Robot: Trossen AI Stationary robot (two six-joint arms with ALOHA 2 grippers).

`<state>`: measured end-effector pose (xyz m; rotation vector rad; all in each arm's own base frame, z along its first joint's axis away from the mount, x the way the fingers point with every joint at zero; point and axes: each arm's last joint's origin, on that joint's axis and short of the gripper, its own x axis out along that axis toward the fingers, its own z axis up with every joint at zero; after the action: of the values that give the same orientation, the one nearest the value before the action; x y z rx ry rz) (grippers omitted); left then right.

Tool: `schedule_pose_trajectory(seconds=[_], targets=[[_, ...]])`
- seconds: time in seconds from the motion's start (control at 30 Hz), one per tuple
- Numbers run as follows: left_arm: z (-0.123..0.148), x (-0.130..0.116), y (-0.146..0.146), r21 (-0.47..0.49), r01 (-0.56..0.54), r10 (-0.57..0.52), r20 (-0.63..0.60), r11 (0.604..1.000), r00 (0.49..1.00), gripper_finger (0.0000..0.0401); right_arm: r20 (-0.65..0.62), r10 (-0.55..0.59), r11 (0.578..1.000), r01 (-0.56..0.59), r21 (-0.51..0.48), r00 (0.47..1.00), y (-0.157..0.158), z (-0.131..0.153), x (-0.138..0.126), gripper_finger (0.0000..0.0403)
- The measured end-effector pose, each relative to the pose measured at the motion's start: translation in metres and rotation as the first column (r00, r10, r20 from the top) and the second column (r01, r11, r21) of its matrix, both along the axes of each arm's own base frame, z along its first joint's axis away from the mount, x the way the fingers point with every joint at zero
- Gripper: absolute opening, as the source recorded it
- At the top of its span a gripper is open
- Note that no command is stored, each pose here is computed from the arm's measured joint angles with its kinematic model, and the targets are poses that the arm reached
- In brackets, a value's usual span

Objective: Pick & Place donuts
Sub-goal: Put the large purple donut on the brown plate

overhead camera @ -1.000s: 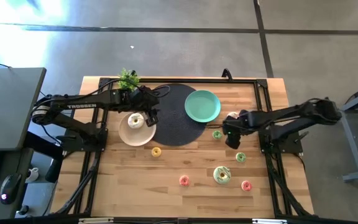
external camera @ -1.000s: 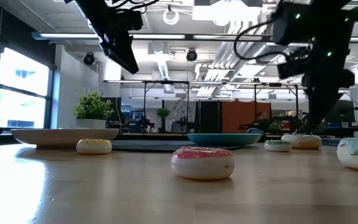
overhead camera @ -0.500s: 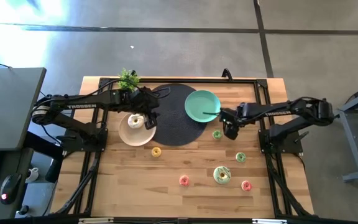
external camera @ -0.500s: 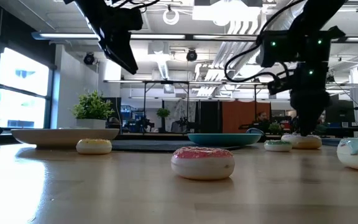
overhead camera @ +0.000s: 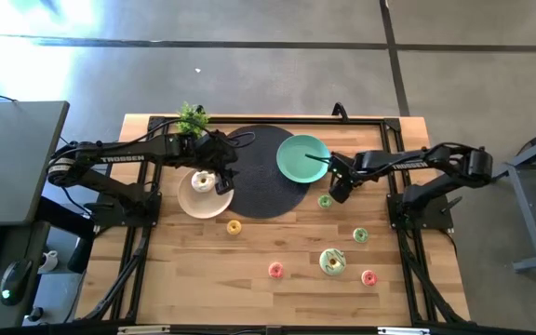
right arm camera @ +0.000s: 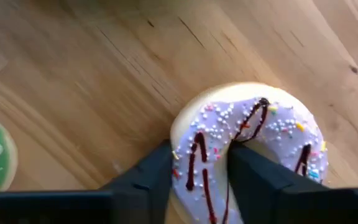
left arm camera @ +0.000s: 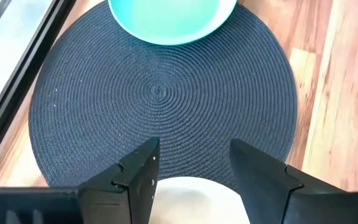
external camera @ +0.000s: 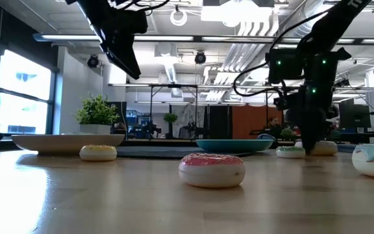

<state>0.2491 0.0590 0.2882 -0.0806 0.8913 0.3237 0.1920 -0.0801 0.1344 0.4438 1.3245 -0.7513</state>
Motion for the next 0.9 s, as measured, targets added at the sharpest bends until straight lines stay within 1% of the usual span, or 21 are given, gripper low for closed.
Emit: schedule_pose_trajectory(seconds=[0.07,0.13,0.17,0.2,0.27,0.33,0.43,0.47,0.53,0.6,0.63,0.73,0.8,0.9], targets=[[0.000,0.000,0.000,-0.008,-0.011,0.011,0.003,1.000,1.000,0.0191,0.000,-0.004,1.000,0.004,0.004,1.000,0.000,0.001,0.000,0.0082],[0.000,0.000,0.000,-0.023,-0.047,0.048,0.016,0.999,0.999,0.0191,0.002,-0.018,1.000,0.018,0.014,1.000,0.000,0.006,0.002,0.0041],[0.001,0.000,0.001,-0.022,-0.070,0.070,0.022,0.997,0.997,0.0191,0.004,-0.020,1.000,0.019,0.020,1.000,0.000,0.010,0.003,0.0025],[0.001,0.000,0.001,-0.017,-0.080,0.080,0.024,0.997,0.996,0.0191,0.015,-0.016,1.000,0.016,0.024,1.000,0.000,0.017,0.006,0.0016],[0.001,0.001,0.001,-0.021,-0.082,0.082,0.027,0.996,0.996,0.0191,0.051,-0.011,1.000,0.010,0.014,0.999,0.000,0.032,0.014,0.0016],[0.003,0.000,0.000,-0.050,-0.083,0.086,0.051,0.995,0.995,0.0191,0.091,0.001,1.000,-0.001,-0.003,0.996,0.001,0.049,0.024,0.0027],[0.012,-0.001,-0.001,-0.081,-0.074,0.084,0.124,0.994,0.989,0.0191,0.205,0.035,0.997,-0.019,-0.077,0.978,0.005,0.075,0.047,0.0030],[0.014,-0.002,-0.002,-0.087,-0.066,0.077,0.134,0.994,0.988,0.0191,0.259,0.058,0.994,-0.031,-0.107,0.964,0.008,0.083,0.056,0.0027],[0.017,-0.006,-0.003,-0.094,-0.055,0.068,0.147,0.994,0.987,0.0191,0.353,0.146,0.981,-0.089,-0.171,0.924,0.017,0.092,0.076,0.0017],[0.023,-0.012,-0.004,-0.091,-0.047,0.061,0.166,0.995,0.984,0.0191,0.422,0.252,0.954,-0.152,-0.257,0.871,0.028,0.093,0.098,0.0012],[0.027,-0.017,-0.005,-0.086,-0.043,0.058,0.180,0.995,0.982,0.0191,0.464,0.289,0.942,-0.164,-0.292,0.838,0.032,0.092,0.110,0.0010],[0.046,-0.035,-0.009,-0.072,-0.032,0.051,0.274,0.997,0.960,0.0191,0.548,0.371,0.920,-0.215,-0.328,0.750,0.043,0.077,0.146,0.0013],[0.056,-0.048,-0.013,-0.071,-0.018,0.040,0.321,0.997,0.946,0.0191,0.568,0.413,0.904,-0.246,-0.348,0.712,0.048,0.063,0.172,0.0018],[0.070,-0.065,-0.017,-0.064,-0.014,0.038,0.395,0.998,0.918,0.0191,0.578,0.472,0.876,-0.277,-0.395,0.666,0.049,0.052,0.213,0.0020]])
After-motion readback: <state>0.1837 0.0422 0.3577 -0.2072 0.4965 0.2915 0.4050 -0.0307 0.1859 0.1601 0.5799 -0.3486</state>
